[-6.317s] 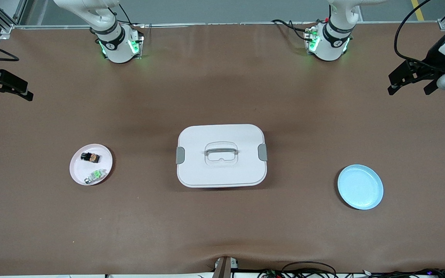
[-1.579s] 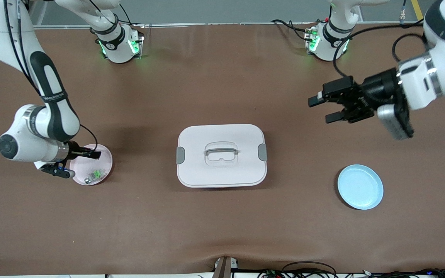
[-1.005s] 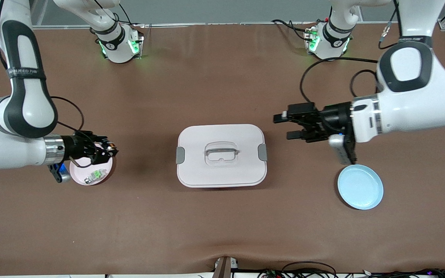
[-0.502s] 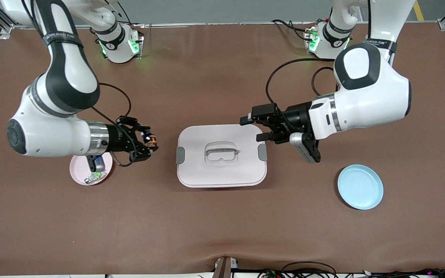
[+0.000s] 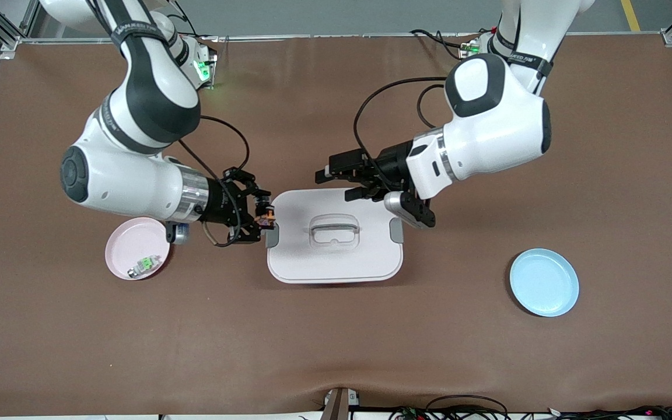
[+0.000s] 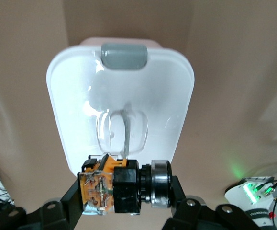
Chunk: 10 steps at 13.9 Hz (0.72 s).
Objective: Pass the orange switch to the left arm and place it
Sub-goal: 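Lift the switch over the box while the left gripper reaches toward it, then grasp the switch with the left gripper beside the right gripper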
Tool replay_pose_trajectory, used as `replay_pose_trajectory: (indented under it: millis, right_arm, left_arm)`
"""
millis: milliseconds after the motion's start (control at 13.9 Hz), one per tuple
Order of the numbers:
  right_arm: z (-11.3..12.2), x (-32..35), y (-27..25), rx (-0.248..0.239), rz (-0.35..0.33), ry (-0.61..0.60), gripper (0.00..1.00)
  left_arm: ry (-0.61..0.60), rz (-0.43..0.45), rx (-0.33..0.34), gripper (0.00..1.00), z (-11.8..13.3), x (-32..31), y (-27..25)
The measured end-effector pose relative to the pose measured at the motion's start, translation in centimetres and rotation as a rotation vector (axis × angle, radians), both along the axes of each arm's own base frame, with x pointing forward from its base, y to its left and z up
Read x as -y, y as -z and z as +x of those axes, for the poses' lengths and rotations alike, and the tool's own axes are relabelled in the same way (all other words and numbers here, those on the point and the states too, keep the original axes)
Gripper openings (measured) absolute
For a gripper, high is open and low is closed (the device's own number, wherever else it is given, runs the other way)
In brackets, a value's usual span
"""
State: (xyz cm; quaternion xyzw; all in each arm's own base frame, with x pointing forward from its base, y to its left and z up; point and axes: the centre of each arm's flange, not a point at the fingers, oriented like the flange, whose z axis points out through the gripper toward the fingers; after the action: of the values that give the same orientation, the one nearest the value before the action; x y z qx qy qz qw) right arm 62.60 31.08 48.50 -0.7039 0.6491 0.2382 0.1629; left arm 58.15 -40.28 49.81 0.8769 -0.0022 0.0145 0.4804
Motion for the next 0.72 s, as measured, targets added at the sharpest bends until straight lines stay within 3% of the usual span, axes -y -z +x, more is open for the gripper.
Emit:
replay_pose_trajectory:
  millis: [359,718]
  right_arm:
    - [-2.3,-3.4,-5.5,0.069,0.042,0.053,0.73]
    - [-2.8,-5.2,-6.9,0.132,0.062,0.062,0.73]
  left_arm:
    - [-0.027,-0.011,-0.033,1.00,-1.1,3.5,3.4]
    - [-0.061,-0.030,-0.051,1.00,-1.1,4.0,2.7]
